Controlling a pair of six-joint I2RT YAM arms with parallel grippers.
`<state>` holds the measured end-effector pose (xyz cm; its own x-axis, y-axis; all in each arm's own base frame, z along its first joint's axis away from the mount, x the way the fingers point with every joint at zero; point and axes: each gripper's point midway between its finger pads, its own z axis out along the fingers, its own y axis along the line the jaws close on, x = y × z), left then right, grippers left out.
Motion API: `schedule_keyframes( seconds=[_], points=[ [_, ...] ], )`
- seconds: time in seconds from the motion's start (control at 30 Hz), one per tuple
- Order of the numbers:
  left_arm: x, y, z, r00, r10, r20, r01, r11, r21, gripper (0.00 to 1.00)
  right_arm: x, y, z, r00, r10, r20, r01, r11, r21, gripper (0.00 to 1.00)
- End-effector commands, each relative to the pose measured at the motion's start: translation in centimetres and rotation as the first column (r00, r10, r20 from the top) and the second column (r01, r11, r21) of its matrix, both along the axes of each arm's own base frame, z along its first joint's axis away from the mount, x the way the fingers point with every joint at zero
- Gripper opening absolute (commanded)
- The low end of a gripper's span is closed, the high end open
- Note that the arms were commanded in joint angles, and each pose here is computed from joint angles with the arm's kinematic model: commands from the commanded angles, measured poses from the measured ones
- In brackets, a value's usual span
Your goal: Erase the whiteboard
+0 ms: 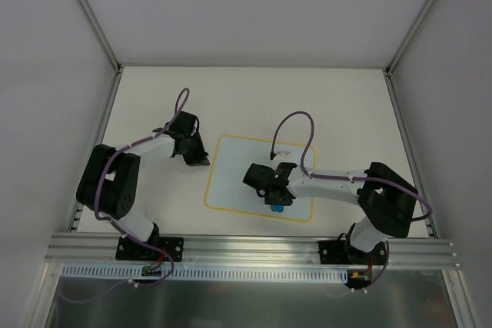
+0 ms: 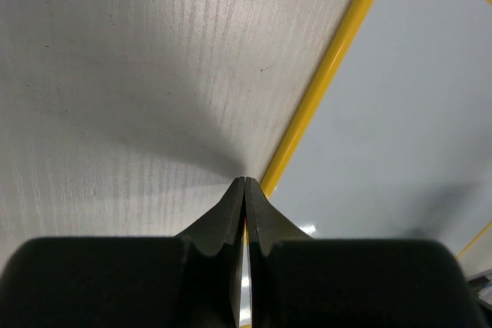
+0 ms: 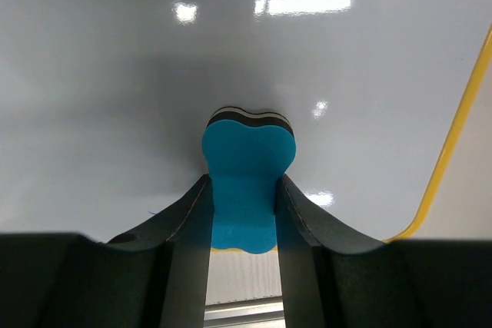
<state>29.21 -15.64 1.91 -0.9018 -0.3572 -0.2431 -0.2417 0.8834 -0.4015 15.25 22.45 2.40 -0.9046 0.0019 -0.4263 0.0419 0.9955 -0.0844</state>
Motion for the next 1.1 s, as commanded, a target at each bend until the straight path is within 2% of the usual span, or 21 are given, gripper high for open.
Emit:
schedule_keyframes(
  seconds=[0.0,0.13,0.2,0.4,0.5,0.53,0.63,0.9,0.97,1.07],
  points=[
    [-0.5,-0.4,0.3,1.000,0.011,-0.022,-0.011,1.000,-0.029,0.00,0.6,2.8,-0.1,1.000,0.016,0.012,-0.017,0.998,0.057,0.00],
    [-0.8,-0.5,0.4,1.000,0.006,-0.025,-0.007,0.999,-0.041,0.00,1.2,8.6,0.2,0.992,0.121,0.017,-0.122,0.981,0.151,0.00],
    [-0.8,-0.7,0.5,1.000,0.001,-0.023,-0.002,0.999,-0.045,0.00,1.1,10.0,0.4,0.984,0.178,0.016,-0.179,0.970,0.166,0.00],
    [-1.2,-0.2,0.9,1.000,-0.018,0.007,0.018,1.000,-0.026,0.02,2.6,8.3,0.7,0.990,0.126,0.062,-0.134,0.981,0.144,0.00],
    [-1.5,0.6,1.4,0.999,-0.016,0.043,0.016,1.000,0.003,0.21,2.7,6.6,0.6,0.995,0.085,0.053,-0.092,0.985,0.144,0.00],
    [-1.6,0.9,1.4,0.998,-0.019,0.052,0.018,1.000,0.015,0.32,2.9,6.2,0.8,0.995,0.075,0.060,-0.083,0.986,0.143,0.00],
    [-2.4,1.4,2.0,0.997,-0.031,0.073,0.029,0.999,0.030,0.45,3.1,5.2,1.6,0.993,0.068,0.095,-0.081,0.987,0.141,0.00],
    [-6.3,1.0,0.7,0.994,-0.105,0.031,0.103,0.993,0.062,0.48,3.8,2.6,2.7,0.993,0.018,0.119,-0.037,0.986,0.163,0.00],
    [-7.1,0.8,-0.1,0.993,-0.121,0.005,0.120,0.990,0.074,0.47,3.6,2.3,2.7,0.993,0.016,0.116,-0.035,0.986,0.164,0.00],
    [-7.7,0.9,-1.0,0.992,-0.125,-0.026,0.127,0.987,0.094,0.40,3.4,2.0,2.5,0.994,0.000,0.110,-0.019,0.985,0.172,0.00]
  ],
)
